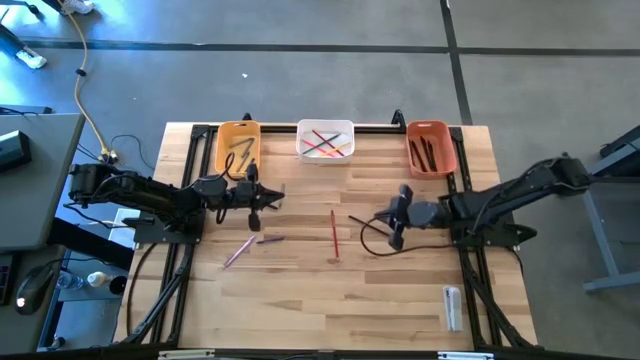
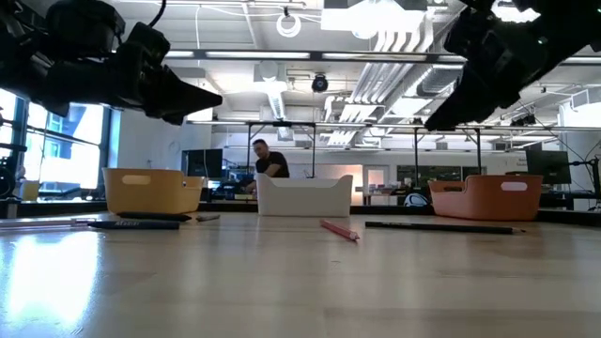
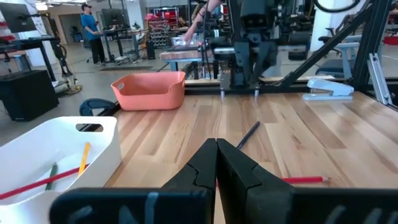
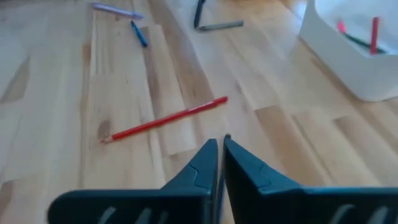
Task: Sort crayons/erasers/pens/pencils in bins
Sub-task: Put the blue color pencil into the white bin
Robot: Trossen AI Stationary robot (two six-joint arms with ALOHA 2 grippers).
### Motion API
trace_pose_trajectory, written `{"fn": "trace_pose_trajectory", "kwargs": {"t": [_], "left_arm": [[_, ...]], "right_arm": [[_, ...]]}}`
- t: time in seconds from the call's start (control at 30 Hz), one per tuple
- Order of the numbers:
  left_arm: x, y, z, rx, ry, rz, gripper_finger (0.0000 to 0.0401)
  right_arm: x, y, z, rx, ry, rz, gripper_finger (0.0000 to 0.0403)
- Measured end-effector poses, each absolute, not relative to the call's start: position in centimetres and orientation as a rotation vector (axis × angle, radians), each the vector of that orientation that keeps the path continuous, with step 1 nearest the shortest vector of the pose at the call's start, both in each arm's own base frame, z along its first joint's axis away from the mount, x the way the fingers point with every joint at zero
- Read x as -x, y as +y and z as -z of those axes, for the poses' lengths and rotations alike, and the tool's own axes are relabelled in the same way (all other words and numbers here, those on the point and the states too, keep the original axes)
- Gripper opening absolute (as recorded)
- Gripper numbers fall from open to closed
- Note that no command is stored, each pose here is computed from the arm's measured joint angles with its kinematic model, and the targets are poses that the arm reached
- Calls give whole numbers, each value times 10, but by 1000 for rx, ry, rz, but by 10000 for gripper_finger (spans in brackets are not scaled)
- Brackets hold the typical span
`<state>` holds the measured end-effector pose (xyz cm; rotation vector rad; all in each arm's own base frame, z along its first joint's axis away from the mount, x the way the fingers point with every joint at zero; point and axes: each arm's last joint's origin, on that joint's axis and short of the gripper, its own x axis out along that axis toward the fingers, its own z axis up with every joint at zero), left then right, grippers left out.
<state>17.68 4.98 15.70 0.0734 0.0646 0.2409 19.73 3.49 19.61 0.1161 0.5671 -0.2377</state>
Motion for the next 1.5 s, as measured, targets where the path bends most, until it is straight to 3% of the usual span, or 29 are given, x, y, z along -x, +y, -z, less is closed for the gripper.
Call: {"fn": "trace_pose_trajectory", "kwargs": {"t": [0.27,0.7,1.07,1.5], "left_arm": [[-182,51,-165,-78,38,-243,0],[-183,52,-166,-78,35,-243,0],[-183,52,-164,-65,55,-242,0],[-183,52,-164,-24,57,-241,0]], "right_arm": [[-192,45,-175,-146,742,284,86],[-211,61,-146,-231,1228,419,89],[-220,54,-137,-240,1267,399,88],[-218,46,-131,-288,1271,404,53]]}}
